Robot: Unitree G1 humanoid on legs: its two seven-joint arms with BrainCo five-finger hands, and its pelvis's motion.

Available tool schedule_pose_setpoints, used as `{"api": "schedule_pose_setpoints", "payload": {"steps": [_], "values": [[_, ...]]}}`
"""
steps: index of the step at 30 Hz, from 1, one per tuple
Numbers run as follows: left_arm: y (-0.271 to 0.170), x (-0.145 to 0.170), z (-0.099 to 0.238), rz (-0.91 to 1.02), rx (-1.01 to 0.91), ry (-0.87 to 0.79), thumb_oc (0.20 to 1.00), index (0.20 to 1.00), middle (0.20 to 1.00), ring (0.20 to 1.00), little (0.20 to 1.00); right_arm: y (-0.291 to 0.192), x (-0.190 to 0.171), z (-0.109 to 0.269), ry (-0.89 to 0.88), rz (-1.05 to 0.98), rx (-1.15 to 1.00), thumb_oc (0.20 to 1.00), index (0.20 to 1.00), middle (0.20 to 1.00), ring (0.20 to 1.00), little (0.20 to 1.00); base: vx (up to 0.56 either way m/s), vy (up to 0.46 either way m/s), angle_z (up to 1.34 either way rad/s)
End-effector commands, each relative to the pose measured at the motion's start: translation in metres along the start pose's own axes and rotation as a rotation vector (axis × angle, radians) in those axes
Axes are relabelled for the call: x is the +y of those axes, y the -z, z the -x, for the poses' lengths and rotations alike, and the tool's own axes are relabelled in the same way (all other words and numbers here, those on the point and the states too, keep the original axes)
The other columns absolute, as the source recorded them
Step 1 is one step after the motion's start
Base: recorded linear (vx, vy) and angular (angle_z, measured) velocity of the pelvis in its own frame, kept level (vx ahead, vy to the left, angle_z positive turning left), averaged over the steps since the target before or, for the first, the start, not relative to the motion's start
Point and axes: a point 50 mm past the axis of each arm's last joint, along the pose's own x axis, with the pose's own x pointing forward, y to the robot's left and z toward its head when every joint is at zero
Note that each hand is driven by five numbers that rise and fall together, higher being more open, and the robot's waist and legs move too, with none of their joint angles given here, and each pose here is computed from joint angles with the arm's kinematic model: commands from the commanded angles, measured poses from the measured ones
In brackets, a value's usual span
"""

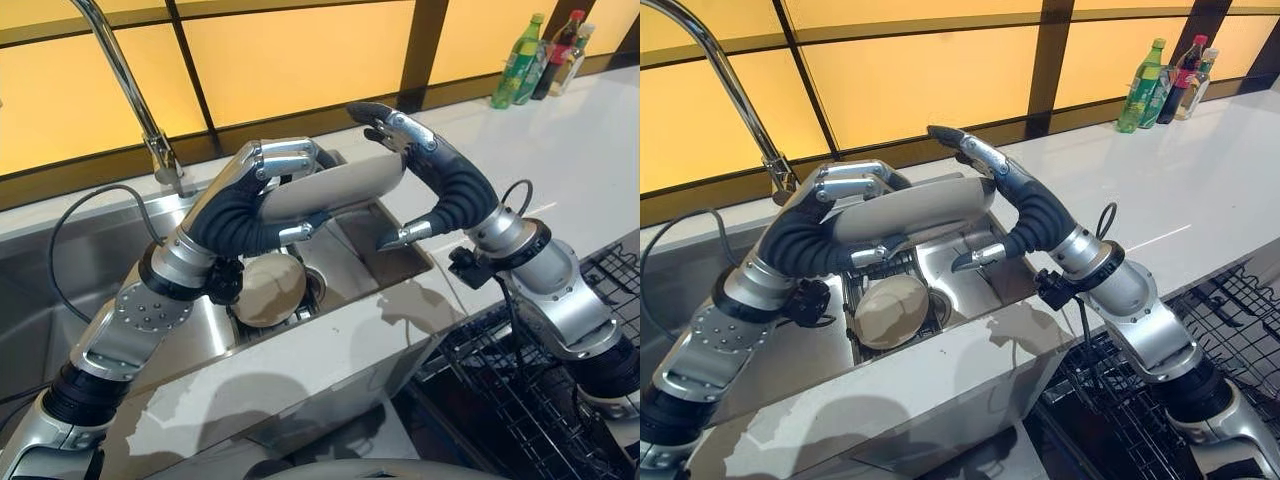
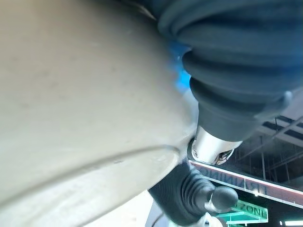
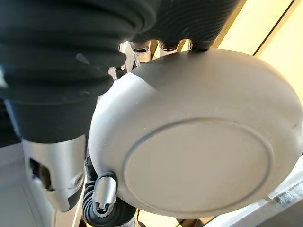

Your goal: Pick up plates and place into dishwasher.

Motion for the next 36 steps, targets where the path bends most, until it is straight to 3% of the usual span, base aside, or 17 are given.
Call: {"api": "schedule_pose_setpoints", "payload": {"steps": [1, 3, 4, 5, 20, 30, 31, 34, 36], "values": [[-0.006, 0.005, -0.017, 0.063, -0.102, -0.026, 0.2, 0.2, 0.2, 0.2, 0.2, -0.01, 0.006, -0.009, -0.061, -0.014, -0.073, 1.0, 1.0, 1.0, 1.0, 1.0, 0.0, 0.0, 0.0], [-0.005, 0.005, -0.016, 0.07, -0.1, -0.022, 0.2, 0.2, 0.2, 0.2, 0.2, -0.009, 0.008, -0.009, -0.066, -0.019, -0.075, 0.837, 0.837, 0.837, 0.837, 0.837, 0.0, 0.0, 0.0], [-0.005, 0.004, -0.016, 0.071, -0.102, -0.02, 0.2, 0.2, 0.2, 0.2, 0.2, -0.008, 0.009, -0.009, -0.071, -0.02, -0.072, 0.445, 0.445, 0.445, 0.445, 0.445, 0.0, 0.0, 0.0], [-0.005, 0.004, -0.017, 0.074, -0.103, -0.019, 0.2, 0.2, 0.2, 0.2, 0.2, -0.007, 0.011, -0.009, -0.079, -0.02, -0.068, 0.2, 0.2, 0.2, 0.2, 0.2, 0.02, -0.001, -0.04], [-0.005, 0.009, -0.016, 0.055, -0.099, -0.043, 0.2, 0.2, 0.2, 0.2, 0.2, -0.006, 0.013, -0.003, -0.22, 0.11, 0.009, 0.2, 0.2, 0.2, 0.2, 0.2, 0.0, 0.001, -0.01], [-0.001, 0.014, -0.014, 0.035, -0.054, -0.12, 0.216, 0.216, 0.216, 0.216, 0.216, -0.005, 0.006, -0.001, -0.162, 0.181, 0.019, 0.2, 0.2, 0.2, 0.2, 0.2, 0.0, 0.0, 0.0], [0.003, 0.017, -0.013, 0.042, -0.022, -0.16, 0.385, 0.385, 0.385, 0.385, 0.385, -0.004, 0.004, -0.001, -0.129, 0.195, 0.02, 0.2, 0.2, 0.2, 0.2, 0.2, 0.0, 0.0, 0.0], [0.013, 0.021, -0.005, 0.052, 0.05, -0.247, 1.0, 1.0, 1.0, 1.0, 1.0, -0.002, -0.003, 0.001, -0.06, 0.233, 0.033, 0.2, 0.2, 0.2, 0.2, 0.2, -0.04, 0.013, 0.01], [0.019, 0.028, 0.003, 0.037, 0.099, -0.329, 1.0, 1.0, 1.0, 1.0, 1.0, 0.001, -0.01, 0.005, -0.021, 0.271, 0.059, 0.2, 0.2, 0.2, 0.2, 0.2, -0.04, 0.007, 0.0]]}}
